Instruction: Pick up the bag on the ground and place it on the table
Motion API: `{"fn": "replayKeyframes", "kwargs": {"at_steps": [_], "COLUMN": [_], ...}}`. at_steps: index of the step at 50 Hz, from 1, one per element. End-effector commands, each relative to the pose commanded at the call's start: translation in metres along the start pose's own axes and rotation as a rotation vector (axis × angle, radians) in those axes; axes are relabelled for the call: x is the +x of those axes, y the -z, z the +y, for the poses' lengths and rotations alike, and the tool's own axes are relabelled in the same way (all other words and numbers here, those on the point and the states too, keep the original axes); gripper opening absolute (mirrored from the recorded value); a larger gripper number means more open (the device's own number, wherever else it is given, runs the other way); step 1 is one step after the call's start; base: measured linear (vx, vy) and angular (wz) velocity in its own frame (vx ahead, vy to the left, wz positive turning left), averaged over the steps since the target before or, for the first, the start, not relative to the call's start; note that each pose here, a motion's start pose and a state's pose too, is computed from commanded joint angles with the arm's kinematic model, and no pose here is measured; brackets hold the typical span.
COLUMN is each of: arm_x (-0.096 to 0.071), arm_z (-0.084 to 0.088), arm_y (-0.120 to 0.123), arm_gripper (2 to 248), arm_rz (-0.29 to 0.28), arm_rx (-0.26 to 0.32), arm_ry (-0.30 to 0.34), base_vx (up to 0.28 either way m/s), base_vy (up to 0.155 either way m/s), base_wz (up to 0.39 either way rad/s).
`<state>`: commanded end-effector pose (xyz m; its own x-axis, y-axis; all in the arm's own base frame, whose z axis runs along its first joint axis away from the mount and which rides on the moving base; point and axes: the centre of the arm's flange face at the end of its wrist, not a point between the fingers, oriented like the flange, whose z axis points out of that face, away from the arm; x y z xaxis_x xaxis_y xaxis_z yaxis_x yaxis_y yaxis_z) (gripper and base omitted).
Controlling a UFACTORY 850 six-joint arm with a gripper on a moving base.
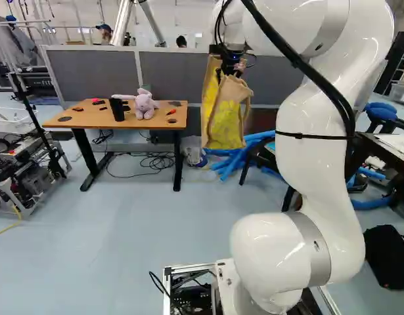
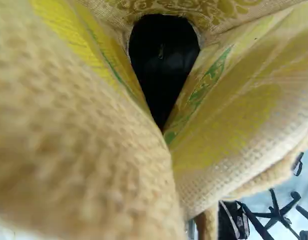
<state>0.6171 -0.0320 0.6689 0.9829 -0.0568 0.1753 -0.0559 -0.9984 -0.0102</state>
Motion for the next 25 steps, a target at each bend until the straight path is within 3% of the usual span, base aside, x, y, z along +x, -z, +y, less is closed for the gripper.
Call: {"fn": "replayKeyframes", "kwargs": {"at_steps": [13,25], "arm_x": [0.0000,0.0000], "arm_z": [0.0000,0.0000], "arm_y": [0.0000,0.0000], "arm_gripper": [23,23], "arm_rz": [0.000,0.000], "arm_rx": [0.000,0.000], "arm_ry": [0.000,0.000], "base_vx": [-0.001,-0.001], "base_vy": [0.026,0.075], "base_wz": [0.143,0.356]}}
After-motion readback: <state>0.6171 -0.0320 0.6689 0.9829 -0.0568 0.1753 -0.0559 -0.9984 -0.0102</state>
